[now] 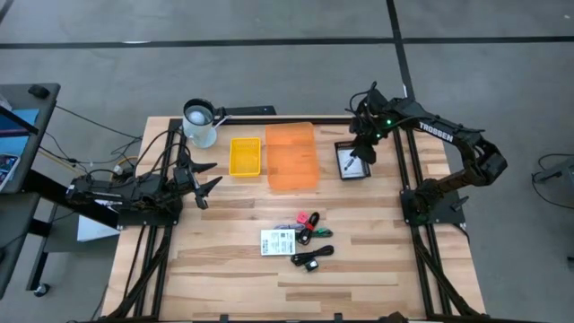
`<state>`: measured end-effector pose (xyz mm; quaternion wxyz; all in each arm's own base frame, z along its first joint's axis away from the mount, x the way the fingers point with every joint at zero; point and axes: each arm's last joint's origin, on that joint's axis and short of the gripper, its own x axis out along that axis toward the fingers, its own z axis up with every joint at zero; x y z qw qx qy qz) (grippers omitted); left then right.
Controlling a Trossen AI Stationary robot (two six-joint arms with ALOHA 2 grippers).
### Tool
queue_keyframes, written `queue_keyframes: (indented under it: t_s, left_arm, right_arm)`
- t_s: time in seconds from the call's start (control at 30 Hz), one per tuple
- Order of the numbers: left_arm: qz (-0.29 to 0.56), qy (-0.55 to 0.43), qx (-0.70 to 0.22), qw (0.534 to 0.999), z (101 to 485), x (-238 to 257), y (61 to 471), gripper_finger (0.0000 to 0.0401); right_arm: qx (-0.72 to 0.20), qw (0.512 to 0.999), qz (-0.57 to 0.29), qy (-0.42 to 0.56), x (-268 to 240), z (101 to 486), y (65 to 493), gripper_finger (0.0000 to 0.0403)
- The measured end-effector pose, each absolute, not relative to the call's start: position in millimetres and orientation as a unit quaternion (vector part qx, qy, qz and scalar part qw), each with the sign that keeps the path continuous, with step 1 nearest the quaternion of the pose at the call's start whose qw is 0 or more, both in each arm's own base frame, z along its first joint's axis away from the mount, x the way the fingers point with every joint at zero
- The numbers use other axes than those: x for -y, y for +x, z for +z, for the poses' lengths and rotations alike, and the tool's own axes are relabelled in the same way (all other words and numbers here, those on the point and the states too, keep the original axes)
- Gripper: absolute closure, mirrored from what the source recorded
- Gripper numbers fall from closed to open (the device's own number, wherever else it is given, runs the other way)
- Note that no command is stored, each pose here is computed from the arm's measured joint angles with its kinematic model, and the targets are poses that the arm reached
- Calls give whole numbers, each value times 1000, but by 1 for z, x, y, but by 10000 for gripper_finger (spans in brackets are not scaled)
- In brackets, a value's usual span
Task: Pick and place items into bin
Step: Put the right white card reader box into the black bin, then put the white card reader box into the black bin
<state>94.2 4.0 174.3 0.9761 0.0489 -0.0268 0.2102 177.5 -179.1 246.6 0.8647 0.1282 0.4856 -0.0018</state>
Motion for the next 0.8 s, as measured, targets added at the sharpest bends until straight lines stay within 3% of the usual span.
queue_keyframes:
  t_s: [0.47, 0.8]
  left_arm:
    - [210, 49, 27, 976, 174, -4, 94, 187]
    - [210, 49, 27, 976, 174, -4, 94, 187]
  right_arm:
    - [-460, 874, -25, 155, 175, 250, 193, 220]
    - [-438, 892, 51, 100, 133, 254, 234, 225]
